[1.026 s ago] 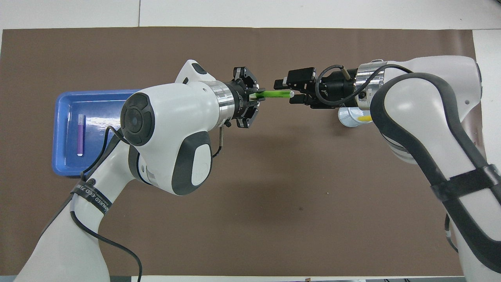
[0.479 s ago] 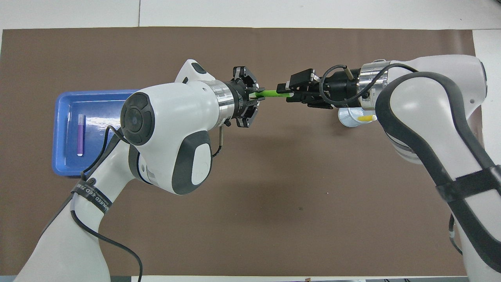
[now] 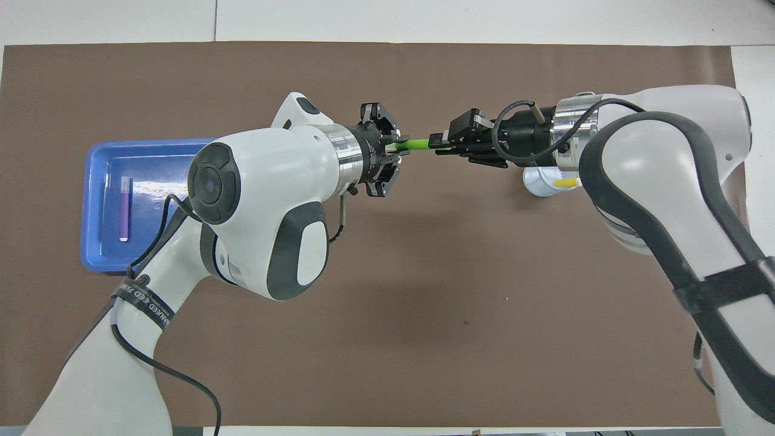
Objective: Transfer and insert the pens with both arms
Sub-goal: 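Grasp the green pen with the right gripper and open the left gripper, then insert the green pen into the white cup with the right gripper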
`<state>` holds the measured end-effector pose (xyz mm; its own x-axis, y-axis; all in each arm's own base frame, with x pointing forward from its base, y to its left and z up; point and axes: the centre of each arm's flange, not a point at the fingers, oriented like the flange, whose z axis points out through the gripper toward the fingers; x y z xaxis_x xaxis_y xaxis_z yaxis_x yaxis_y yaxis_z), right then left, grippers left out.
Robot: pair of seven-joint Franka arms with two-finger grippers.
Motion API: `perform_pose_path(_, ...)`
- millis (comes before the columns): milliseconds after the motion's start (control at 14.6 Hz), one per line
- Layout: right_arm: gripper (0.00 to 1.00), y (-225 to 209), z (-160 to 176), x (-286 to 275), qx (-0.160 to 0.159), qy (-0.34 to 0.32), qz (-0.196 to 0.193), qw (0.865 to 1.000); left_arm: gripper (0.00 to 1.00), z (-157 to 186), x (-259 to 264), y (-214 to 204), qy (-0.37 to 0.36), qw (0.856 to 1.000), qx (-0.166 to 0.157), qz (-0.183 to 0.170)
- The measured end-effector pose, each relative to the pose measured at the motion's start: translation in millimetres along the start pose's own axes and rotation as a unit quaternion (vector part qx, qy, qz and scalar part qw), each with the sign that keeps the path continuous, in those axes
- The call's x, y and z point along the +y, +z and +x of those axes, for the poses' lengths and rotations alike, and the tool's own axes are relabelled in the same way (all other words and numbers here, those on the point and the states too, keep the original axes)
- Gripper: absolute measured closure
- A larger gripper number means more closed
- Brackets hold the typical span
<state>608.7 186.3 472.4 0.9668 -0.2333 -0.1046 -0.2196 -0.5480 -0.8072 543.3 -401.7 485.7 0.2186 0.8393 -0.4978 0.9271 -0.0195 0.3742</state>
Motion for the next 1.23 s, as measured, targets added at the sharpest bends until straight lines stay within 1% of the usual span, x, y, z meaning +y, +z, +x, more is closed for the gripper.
perform_pose_path(410,0.81,-1,0,0,-0.001,-0.003,-0.002,1.000,0.83,0,0,1,0.004,1.000,0.000,0.000)
perform_pose_path(479,0.81,-2,1,0,0.001,-0.007,-0.007,1.000,0.78,0,-1,1,0.015,1.000,0.000,0.001)
perform_pose_path(684,0.81,-7,4,0,0.005,-0.021,-0.024,0.999,0.42,3,-2,4,0.069,0.998,0.003,0.004)
perform_pose_path(752,0.81,-12,5,-2,0.003,-0.036,-0.041,0.998,0.32,6,-3,6,0.097,0.995,0.005,0.007)
perform_pose_path(821,0.81,-21,8,-7,-0.005,-0.060,-0.068,0.996,0.21,11,-4,9,0.126,0.992,0.008,0.013)
perform_pose_path(958,0.81,-51,18,-23,-0.027,-0.114,-0.135,0.984,0.00,26,-6,12,0.176,0.983,0.013,0.048)
perform_pose_path(1026,0.81,-66,26,-28,-0.032,-0.133,-0.170,0.976,0.00,35,-5,12,0.201,0.977,0.015,0.066)
perform_pose_path(1094,0.81,-82,36,-25,-0.029,-0.146,-0.208,0.967,0.00,50,-2,11,0.227,0.970,0.016,0.083)
perform_pose_path(1163,0.81,-93,46,-18,-0.025,-0.152,-0.241,0.958,0.00,68,0,8,0.257,0.961,0.016,0.099)
perform_pose_path(1231,0.81,-99,54,-9,-0.024,-0.166,-0.275,0.947,0.00,86,1,6,0.293,0.949,0.017,0.113)
